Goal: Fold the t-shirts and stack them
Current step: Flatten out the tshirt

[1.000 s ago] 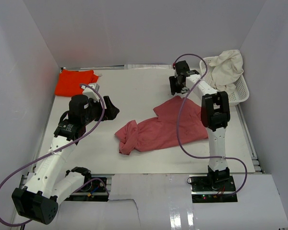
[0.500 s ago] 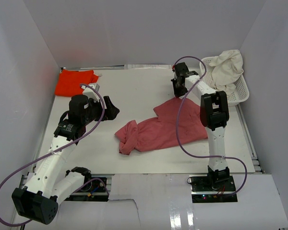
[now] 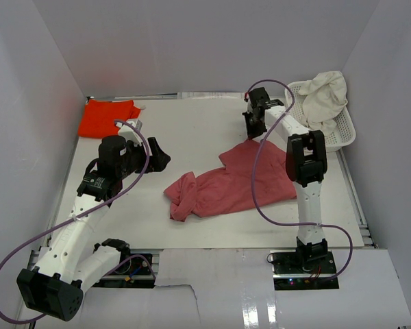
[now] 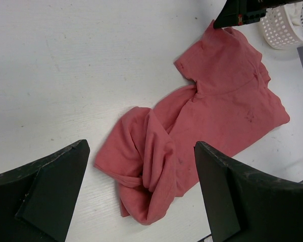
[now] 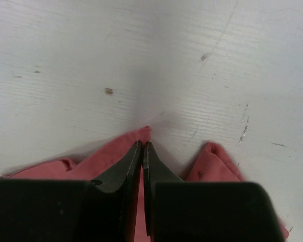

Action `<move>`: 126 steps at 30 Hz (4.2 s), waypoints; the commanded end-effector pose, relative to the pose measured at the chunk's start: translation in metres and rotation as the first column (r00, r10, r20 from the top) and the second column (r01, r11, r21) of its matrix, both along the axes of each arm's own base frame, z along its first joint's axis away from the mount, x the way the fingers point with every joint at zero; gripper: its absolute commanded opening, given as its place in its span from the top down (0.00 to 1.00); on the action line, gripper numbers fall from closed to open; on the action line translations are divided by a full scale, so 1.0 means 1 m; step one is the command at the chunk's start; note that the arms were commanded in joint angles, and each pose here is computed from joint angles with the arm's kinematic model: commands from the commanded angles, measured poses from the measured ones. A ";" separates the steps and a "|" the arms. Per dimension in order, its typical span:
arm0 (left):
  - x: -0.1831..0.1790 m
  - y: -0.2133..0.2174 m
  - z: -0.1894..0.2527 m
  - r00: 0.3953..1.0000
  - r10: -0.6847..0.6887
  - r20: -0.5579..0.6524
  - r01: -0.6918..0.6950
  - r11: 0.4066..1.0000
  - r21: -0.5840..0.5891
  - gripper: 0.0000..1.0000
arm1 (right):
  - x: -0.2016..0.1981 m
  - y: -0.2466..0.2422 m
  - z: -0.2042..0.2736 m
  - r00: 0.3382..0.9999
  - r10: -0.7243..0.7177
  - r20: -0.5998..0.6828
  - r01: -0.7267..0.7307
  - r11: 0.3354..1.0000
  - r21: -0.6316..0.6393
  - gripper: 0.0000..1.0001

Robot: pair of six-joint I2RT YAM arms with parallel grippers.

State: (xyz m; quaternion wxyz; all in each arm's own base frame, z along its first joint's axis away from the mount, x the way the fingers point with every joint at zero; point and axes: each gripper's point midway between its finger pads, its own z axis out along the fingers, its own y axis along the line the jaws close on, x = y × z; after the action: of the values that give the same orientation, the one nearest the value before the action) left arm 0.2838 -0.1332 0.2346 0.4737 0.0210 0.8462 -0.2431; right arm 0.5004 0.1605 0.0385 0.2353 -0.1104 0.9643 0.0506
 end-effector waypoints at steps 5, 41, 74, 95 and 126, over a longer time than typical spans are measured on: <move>0.010 -0.008 0.002 0.999 -0.036 -0.008 0.036 0.999 -0.001 0.04 | 0.016 0.021 0.193 0.947 0.023 0.321 -0.082 0.981 0.174 0.92; 0.085 -0.174 0.015 0.606 -0.773 0.186 0.784 0.541 -0.304 0.03 | -0.188 -0.081 0.497 0.583 -0.226 0.780 -0.051 0.948 0.313 0.92; 0.046 -0.312 -0.076 0.273 -0.937 0.219 0.947 0.222 -0.231 0.10 | -0.258 -0.069 0.492 0.605 -0.194 0.772 -0.183 0.910 0.372 0.92; 0.088 -0.268 -0.116 0.927 -0.269 -0.262 0.339 0.899 0.278 0.03 | -0.259 -0.076 0.462 0.643 -0.197 0.741 -0.129 0.925 0.358 0.89; 0.084 -0.252 -0.166 0.952 -0.118 -0.282 0.261 0.795 0.548 0.68 | -0.252 -0.074 0.443 0.681 -0.188 0.708 -0.113 0.928 0.355 0.89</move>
State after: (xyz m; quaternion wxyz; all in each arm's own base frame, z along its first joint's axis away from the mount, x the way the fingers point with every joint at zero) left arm 0.3559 -0.3831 0.0416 0.2813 0.2279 0.9319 -0.0226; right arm 0.2463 0.0872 0.4708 0.5982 -0.0570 0.7795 0.1771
